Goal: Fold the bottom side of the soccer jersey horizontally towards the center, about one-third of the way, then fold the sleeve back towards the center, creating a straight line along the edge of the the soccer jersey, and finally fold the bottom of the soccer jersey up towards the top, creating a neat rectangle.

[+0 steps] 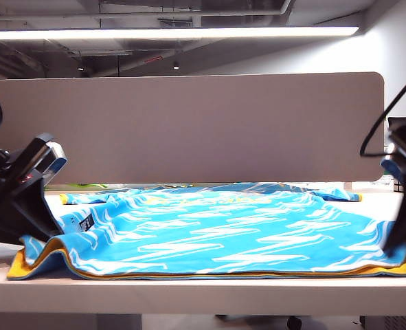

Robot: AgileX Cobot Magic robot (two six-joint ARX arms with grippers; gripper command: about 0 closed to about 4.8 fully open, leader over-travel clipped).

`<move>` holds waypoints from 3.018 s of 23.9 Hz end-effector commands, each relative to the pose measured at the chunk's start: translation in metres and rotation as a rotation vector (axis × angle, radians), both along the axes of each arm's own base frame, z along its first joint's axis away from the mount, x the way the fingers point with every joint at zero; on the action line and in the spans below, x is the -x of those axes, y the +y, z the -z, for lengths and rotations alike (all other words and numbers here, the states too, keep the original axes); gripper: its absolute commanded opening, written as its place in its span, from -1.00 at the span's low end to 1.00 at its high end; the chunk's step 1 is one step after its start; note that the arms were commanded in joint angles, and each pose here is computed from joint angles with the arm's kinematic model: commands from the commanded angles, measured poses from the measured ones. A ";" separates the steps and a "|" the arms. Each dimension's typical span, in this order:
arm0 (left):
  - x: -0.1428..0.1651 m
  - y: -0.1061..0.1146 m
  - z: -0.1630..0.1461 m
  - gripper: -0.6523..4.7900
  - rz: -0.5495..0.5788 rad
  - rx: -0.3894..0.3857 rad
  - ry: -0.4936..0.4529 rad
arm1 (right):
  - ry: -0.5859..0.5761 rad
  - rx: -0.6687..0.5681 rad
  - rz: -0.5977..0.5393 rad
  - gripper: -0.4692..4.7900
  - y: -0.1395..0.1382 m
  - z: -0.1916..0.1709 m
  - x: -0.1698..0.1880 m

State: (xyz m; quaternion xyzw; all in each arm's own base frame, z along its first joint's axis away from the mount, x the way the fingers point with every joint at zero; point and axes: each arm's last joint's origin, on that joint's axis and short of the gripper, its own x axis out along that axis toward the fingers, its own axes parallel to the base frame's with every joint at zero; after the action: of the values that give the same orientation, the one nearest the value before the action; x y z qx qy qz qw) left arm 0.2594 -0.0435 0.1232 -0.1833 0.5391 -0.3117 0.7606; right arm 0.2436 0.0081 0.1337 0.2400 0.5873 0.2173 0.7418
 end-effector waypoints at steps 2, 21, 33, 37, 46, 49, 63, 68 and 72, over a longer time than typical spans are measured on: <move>0.014 0.006 0.010 -0.78 -0.036 -0.093 0.122 | 0.039 -0.002 0.002 -0.84 0.000 -0.002 0.007; 0.172 0.018 -0.132 -0.78 -0.081 0.057 -0.135 | -0.239 -0.031 0.094 -0.84 0.012 -0.127 0.176; 0.154 0.018 -0.153 -0.78 -0.216 0.109 -0.376 | -0.524 -0.072 0.212 -0.84 0.011 -0.149 0.162; 0.081 0.012 -0.152 -0.78 -0.200 0.224 -0.462 | -0.550 -0.076 0.212 -0.84 0.015 -0.142 0.078; -0.051 0.004 -0.118 -0.78 -0.249 0.189 -0.390 | -0.459 -0.069 0.158 -0.84 0.022 -0.119 -0.068; -0.083 0.003 -0.105 -0.78 -0.265 0.131 -0.394 | -0.466 -0.049 0.139 -0.60 0.023 -0.114 -0.098; -0.109 0.115 -0.087 0.40 -0.595 -0.130 -0.407 | -0.499 0.110 0.432 0.36 -0.084 -0.117 -0.131; -0.113 0.127 -0.061 0.50 -0.586 -0.120 -0.331 | -0.331 0.119 0.386 0.64 -0.092 -0.067 -0.139; -0.116 0.128 -0.042 0.49 -0.574 -0.108 -0.277 | -0.279 0.138 0.354 0.67 -0.092 -0.049 -0.141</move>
State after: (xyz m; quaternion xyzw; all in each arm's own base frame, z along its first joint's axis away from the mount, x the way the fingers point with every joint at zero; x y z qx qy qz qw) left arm 0.3733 0.0839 0.1658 -0.2440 0.3765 -0.0707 0.8909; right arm 0.3839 -0.0842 0.1826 0.2699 0.4419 0.0662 0.8530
